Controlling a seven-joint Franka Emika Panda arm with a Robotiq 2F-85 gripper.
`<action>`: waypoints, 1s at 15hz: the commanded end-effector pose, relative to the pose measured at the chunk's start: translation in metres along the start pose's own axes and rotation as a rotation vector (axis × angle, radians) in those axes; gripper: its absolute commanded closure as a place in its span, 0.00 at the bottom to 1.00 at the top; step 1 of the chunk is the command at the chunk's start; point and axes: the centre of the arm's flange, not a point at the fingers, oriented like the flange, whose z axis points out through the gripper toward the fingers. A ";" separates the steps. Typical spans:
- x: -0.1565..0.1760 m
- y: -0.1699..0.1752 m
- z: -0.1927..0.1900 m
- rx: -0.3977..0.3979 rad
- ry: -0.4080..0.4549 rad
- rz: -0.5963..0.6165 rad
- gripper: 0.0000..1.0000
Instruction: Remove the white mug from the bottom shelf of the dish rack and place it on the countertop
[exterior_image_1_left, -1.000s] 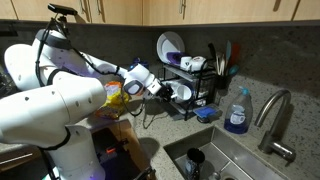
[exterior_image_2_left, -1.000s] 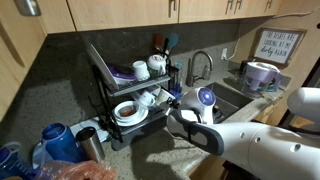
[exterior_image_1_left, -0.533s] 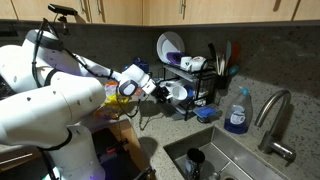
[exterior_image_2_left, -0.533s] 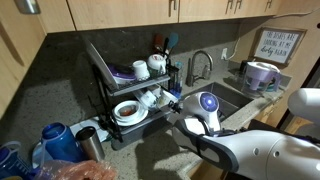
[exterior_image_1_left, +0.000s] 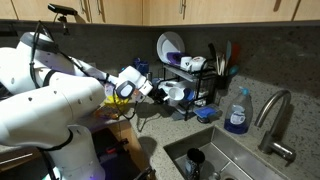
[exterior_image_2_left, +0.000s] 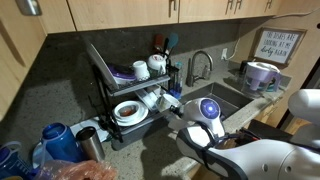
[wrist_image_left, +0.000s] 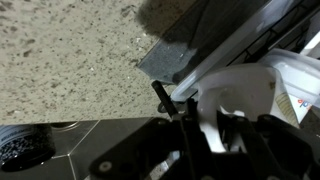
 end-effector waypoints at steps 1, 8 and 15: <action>-0.003 0.000 -0.006 -0.015 0.028 -0.008 0.98; -0.017 0.014 -0.007 -0.048 0.028 -0.089 0.98; -0.043 0.029 -0.013 -0.077 0.002 -0.165 0.98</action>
